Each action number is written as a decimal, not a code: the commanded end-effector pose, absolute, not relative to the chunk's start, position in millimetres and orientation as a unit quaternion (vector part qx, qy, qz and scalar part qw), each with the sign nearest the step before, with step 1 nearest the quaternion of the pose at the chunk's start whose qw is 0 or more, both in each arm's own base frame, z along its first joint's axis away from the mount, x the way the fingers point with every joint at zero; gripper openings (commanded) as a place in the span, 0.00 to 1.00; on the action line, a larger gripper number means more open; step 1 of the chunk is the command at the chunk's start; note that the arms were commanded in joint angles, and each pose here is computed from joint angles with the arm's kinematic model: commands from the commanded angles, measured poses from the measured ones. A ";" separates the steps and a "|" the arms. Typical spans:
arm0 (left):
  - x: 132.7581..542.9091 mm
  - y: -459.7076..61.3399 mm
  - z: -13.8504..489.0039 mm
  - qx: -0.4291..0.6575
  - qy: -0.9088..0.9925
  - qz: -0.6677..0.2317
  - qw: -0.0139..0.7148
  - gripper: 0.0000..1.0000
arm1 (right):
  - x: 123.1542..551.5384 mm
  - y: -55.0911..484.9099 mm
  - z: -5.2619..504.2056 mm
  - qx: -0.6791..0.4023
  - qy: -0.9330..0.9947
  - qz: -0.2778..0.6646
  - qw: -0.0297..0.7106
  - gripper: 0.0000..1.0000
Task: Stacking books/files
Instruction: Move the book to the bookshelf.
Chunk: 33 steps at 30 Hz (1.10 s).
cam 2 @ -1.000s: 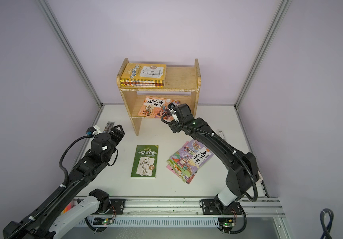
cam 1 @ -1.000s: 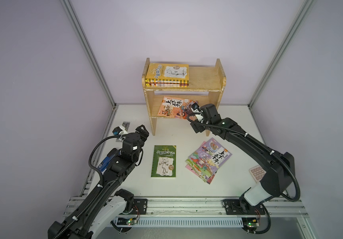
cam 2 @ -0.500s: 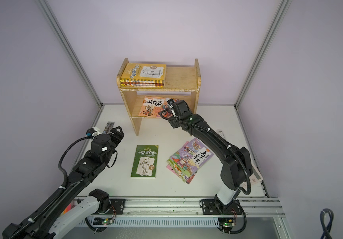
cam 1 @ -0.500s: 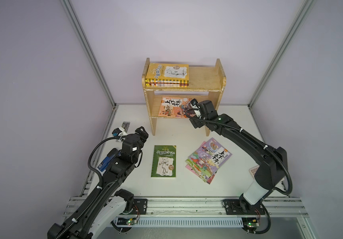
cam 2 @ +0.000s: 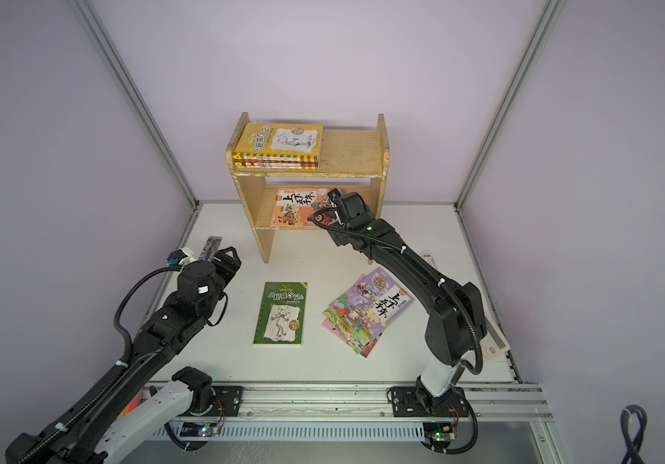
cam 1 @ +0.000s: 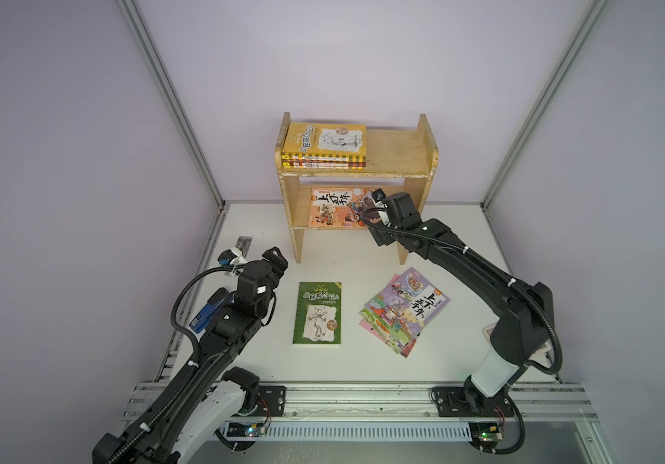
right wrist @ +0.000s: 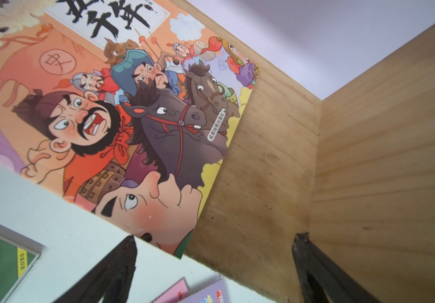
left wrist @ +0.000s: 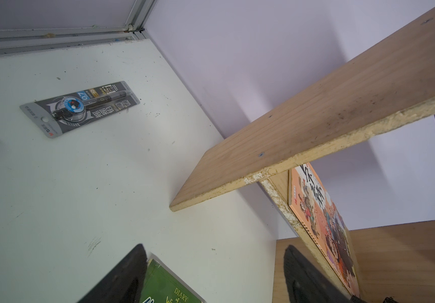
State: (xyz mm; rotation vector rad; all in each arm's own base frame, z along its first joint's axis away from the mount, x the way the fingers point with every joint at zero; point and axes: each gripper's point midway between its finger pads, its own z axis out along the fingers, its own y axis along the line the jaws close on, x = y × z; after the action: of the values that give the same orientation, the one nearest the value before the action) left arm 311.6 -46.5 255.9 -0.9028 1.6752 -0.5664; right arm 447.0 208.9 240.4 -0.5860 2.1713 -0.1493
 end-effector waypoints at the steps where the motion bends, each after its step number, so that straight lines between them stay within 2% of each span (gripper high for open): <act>1: 311.6 -45.2 257.2 -0.382 0.704 -0.239 0.550 0.84 | 447.2 210.8 246.7 -0.223 0.869 -0.046 0.439 0.93; 7: 308.9 -43.3 254.1 -0.387 0.703 -0.238 0.547 0.84 | 430.7 226.2 268.6 -0.190 0.866 0.049 0.461 0.91; 11: 307.9 -42.5 254.8 -0.388 0.702 -0.238 0.548 0.84 | 432.1 233.1 272.0 -0.144 0.874 0.092 0.456 0.86; 18: 304.0 -40.2 252.3 -0.390 0.701 -0.237 0.548 0.84 | 455.5 225.5 270.5 -0.053 0.879 0.079 0.467 0.71; 24: 301.0 -37.3 251.6 -0.392 0.701 -0.233 0.549 0.84 | 470.2 229.7 265.7 -0.021 0.873 0.097 0.477 0.69; 33: 299.4 -34.8 247.8 -0.394 0.702 -0.228 0.547 0.85 | 484.1 235.3 253.5 -0.012 0.875 0.121 0.468 0.74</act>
State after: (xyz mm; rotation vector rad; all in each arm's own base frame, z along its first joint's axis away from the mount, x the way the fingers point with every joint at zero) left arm 300.0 -38.4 248.2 -0.9237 1.6723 -0.5565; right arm 476.2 230.7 243.8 -0.0582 2.1874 0.2476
